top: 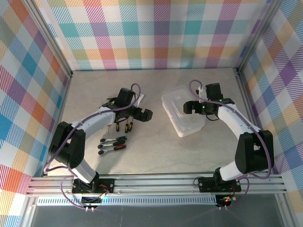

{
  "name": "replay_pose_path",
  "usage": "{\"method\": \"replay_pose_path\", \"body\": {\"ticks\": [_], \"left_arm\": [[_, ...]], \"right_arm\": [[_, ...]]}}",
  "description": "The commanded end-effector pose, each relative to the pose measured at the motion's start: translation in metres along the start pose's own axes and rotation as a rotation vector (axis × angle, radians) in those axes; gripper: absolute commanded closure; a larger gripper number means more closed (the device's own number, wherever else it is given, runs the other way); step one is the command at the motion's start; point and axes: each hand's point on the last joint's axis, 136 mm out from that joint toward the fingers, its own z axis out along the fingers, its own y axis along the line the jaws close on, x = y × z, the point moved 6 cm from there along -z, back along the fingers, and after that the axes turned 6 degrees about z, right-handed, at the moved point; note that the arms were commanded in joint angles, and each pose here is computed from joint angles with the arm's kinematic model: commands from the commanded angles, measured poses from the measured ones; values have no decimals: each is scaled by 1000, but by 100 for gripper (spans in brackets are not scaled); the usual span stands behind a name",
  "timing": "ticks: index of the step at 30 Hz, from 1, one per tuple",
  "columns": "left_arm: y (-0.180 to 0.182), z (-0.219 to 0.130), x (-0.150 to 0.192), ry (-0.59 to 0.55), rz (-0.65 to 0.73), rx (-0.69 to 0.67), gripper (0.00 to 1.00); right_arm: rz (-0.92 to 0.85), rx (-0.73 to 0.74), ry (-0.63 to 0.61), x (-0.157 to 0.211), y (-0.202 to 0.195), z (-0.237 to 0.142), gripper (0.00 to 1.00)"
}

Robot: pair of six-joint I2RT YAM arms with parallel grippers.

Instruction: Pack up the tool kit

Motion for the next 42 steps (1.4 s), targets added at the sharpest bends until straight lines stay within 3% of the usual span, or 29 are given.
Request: {"method": "replay_pose_path", "body": {"ticks": [1, 7, 18, 22, 24, 27, 35, 42], "left_arm": [[-12, -4, -19, -57, 25, 34, 0], [-22, -10, -12, -55, 34, 36, 0], [-25, -11, -3, -42, 32, 35, 0], [-25, -11, -4, -42, 35, 34, 0], [-25, -11, -3, -40, 36, 34, 0], [-25, -10, -1, -36, 36, 33, 0], [-24, -10, 0, -32, 41, 27, 0], [-24, -11, -1, -34, 46, 22, 0]], "right_arm": [[-63, 33, 34, -21, -1, -4, 1], [-128, -85, 101, -32, 13, 14, 1], [-226, -70, 199, -18, 22, 35, 1], [-231, -91, 180, -19, 26, 33, 0], [-228, -68, 179, -20, 24, 33, 5], [-208, -48, 193, -21, 22, 36, 22], [-123, -144, 194, -13, 30, 38, 53], [-34, -298, 157, -12, 33, 33, 66]]}}
